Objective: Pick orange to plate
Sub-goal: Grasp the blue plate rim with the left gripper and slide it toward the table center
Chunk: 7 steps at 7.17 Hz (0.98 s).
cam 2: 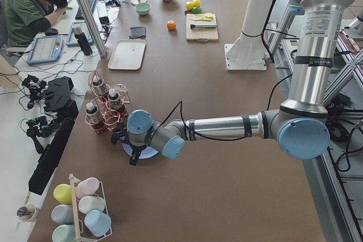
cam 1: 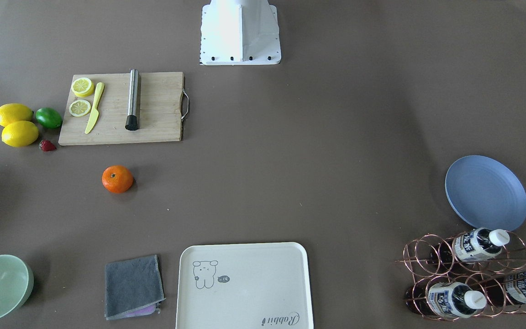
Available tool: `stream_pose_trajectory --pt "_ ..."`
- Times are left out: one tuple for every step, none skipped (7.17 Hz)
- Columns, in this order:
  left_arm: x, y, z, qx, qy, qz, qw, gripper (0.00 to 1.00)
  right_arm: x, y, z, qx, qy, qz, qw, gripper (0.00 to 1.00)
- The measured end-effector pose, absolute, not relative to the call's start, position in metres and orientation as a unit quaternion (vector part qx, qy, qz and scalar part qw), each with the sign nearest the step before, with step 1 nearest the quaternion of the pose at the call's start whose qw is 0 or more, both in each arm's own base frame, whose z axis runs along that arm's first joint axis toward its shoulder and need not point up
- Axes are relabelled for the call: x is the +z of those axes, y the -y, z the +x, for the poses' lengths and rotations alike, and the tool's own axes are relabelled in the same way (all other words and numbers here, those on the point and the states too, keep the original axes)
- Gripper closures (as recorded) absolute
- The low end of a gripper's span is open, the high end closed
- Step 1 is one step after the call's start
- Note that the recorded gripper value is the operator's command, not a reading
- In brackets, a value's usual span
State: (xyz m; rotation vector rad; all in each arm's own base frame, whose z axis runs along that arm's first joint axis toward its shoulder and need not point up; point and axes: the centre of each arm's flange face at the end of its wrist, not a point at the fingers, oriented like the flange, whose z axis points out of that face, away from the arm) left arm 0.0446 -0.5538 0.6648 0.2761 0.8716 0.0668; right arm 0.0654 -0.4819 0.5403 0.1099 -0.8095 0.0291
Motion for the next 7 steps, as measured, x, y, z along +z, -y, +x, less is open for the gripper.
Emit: stream_pose_trajectory --pt "0.673 0.55 0.071 0.033 -0.431 0.13 0.892 0.02 0.537 0.485 0.062 0.016 0.394 0.052 0.917 0.0" --pt "0.684 0.543 0.093 0.036 -0.44 0.124 0.889 0.02 0.533 0.488 0.059 0.019 0.395 0.052 0.917 0.0" --pt "0.694 0.538 0.106 0.039 -0.443 0.116 0.888 0.02 0.531 0.489 0.057 0.021 0.396 0.051 0.917 0.0" --pt "0.702 0.534 0.111 0.04 -0.443 0.109 0.889 0.02 0.53 0.49 0.056 0.022 0.396 0.05 0.916 0.0" --pt "0.71 0.531 0.113 0.04 -0.442 0.103 0.89 0.02 0.529 0.491 0.056 0.023 0.396 0.05 0.916 0.0" --pt "0.717 0.529 0.114 0.038 -0.44 0.096 0.892 0.05 0.527 0.492 0.055 0.024 0.397 0.051 0.916 0.0" --pt "0.723 0.528 0.115 0.037 -0.438 0.09 0.893 0.27 0.526 0.493 0.055 0.023 0.397 0.052 0.916 0.0"
